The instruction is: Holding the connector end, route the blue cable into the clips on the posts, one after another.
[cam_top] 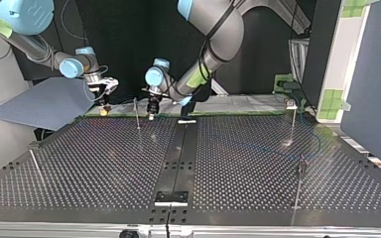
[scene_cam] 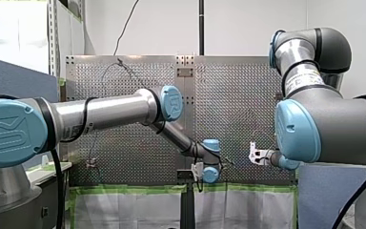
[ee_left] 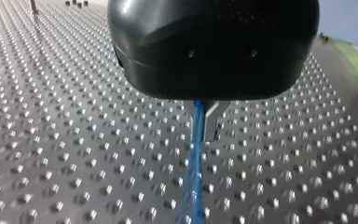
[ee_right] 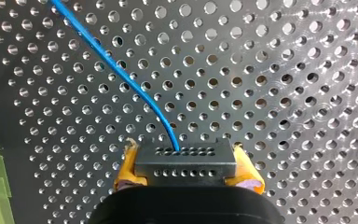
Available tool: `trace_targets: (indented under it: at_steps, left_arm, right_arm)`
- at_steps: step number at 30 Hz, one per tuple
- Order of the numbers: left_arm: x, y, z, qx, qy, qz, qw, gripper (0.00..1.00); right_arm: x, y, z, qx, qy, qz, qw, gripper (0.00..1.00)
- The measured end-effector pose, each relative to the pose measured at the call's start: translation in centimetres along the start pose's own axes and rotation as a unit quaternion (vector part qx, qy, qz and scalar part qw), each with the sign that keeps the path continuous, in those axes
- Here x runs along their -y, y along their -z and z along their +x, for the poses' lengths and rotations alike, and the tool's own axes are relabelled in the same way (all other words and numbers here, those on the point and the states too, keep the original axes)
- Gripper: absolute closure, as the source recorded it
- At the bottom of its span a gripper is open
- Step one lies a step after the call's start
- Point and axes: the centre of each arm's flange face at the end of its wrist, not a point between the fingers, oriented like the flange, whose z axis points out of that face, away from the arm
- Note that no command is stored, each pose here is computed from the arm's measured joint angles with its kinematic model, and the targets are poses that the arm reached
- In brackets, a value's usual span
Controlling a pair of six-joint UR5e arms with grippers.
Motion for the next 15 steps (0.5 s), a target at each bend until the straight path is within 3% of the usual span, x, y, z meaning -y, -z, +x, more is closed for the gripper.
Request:
trace_targets:
  at_steps: [7, 15]
  left_arm:
    - [-0.9, -0.6, -0.3, 0.005, 0.001, -0.012, 0.9999, 1.0]
    - [-1.2, -0.9, -0.5, 0.008, 0.002, -0.01, 0.9999, 1.0]
  right_arm:
    - [-0.2, -0.4, 0.3, -0.003, -0.0003, 0.003, 1.0, 1.0]
    - [-0.2, -0.7, 0.5, -0.002, -0.0014, 0.006, 1.0, 1.0]
